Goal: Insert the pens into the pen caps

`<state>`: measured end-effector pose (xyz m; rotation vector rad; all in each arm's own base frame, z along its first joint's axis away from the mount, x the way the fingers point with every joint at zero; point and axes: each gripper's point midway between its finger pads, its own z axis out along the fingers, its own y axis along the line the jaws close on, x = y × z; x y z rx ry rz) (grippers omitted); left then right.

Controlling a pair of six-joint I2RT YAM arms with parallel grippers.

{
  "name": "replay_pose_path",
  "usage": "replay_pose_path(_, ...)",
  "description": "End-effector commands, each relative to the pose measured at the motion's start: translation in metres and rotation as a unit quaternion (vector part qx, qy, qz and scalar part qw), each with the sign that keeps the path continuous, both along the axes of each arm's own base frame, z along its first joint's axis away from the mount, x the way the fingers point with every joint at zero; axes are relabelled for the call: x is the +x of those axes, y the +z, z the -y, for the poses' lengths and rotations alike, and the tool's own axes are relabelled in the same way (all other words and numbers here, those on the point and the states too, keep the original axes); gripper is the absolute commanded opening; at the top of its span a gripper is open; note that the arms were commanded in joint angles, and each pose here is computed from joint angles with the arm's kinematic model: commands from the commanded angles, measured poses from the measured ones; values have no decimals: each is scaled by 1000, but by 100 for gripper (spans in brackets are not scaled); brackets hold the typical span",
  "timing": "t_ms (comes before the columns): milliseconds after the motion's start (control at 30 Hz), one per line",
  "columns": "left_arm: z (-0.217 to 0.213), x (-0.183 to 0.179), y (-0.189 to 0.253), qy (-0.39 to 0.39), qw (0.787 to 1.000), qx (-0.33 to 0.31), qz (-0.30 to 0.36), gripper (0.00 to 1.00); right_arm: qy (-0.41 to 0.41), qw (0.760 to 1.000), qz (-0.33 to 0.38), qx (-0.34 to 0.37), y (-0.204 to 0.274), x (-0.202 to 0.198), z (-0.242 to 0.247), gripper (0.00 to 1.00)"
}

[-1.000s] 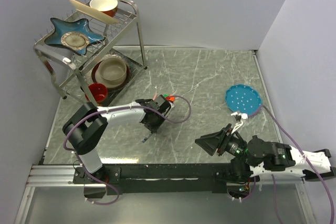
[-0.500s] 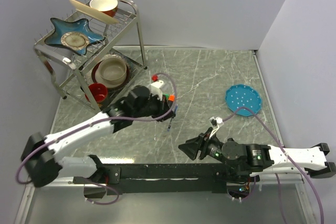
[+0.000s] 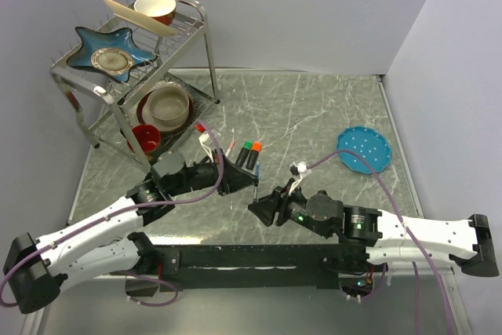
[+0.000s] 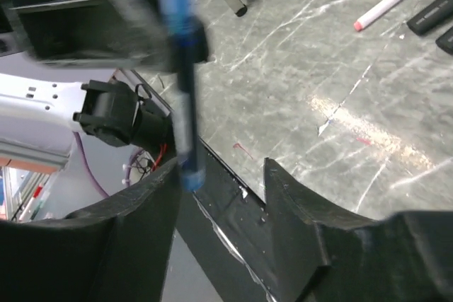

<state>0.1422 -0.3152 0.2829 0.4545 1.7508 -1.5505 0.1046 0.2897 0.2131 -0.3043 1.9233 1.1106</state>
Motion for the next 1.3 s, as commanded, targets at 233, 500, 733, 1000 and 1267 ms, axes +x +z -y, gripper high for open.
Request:
replay_pose_path(233, -16, -15, 44, 1, 996, -85, 20, 1, 42, 995, 23, 85, 54, -5, -26, 0)
replay_pose_path(500, -14, -16, 36, -7, 996, -83, 27, 34, 52, 995, 19, 83, 59, -7, -31, 0)
replay_pose_path(733, -9, -17, 23, -21, 996, -79, 18, 17, 50, 995, 14, 85, 59, -7, -31, 0)
replay_pose_path(1000, -7, -20, 15, -31, 997, -70, 23, 1, 28, 997, 7, 77, 59, 0, -26, 8)
replay_pose_path(1267, -22, 11, 17, 63, 996, 16, 62, 1, -85, 996, 12, 1, 40, 33, 11, 45)
